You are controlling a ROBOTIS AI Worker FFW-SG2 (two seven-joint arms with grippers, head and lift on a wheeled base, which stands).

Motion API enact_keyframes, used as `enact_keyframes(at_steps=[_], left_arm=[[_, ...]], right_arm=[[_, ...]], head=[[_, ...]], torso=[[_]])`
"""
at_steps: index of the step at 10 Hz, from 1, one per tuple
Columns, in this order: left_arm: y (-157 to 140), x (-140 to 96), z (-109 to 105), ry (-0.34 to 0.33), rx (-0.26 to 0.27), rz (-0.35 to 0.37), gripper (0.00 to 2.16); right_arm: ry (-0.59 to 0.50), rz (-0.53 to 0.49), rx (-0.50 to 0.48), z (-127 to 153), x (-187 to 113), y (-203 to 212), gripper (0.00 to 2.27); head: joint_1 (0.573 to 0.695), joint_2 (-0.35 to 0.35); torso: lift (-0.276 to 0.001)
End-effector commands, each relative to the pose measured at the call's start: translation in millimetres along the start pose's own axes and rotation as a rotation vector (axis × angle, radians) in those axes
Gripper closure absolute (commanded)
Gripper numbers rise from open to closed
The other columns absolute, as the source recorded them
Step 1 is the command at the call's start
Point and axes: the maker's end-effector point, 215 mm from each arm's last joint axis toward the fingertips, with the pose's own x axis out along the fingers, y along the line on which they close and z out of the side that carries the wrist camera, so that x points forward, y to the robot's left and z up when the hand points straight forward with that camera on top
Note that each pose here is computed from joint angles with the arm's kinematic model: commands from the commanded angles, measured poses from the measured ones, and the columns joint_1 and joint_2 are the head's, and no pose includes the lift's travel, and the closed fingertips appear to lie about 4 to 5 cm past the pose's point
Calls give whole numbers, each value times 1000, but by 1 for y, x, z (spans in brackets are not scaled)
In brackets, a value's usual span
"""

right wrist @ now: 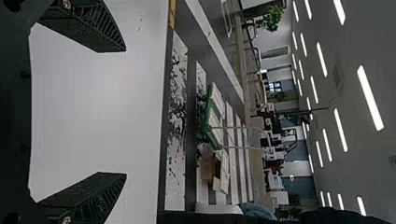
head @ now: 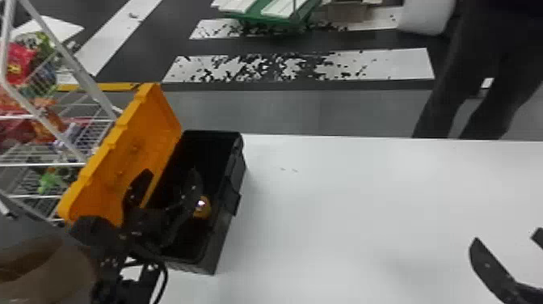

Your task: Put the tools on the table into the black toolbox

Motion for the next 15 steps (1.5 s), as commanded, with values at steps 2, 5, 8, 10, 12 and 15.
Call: enact_keyframes(at_steps=[2,5,8,10,12,15], left_arm=[[-22,-25,7,-63,-17,-5,36],[-45,-61,10,-109,-15,6,36],[-87,-85,8,-140,-5,-45,36],[-120,-100,3,-156,-28,-79,36],[-140,-118,2,-172,-36,-102,36],[-150,-131,-7,-159,-19,-112,36]], right_arm=[[-38,-18,-14,3,-15,-12,56],[-59,-43,-15,-4,-34,-28,60],[-90,-38,-34,-9,-47,-28,60],[-146,4,-68,0,-52,-11,60],[-179,16,-83,1,-57,1,63],[-228,36,-133,-2,-65,20,73]], head=[[695,152],[695,94],[695,29],[695,-26],[695,-62],[695,-103]], torso=[[-39],[-39],[-39],[-39],[-39],[-39]])
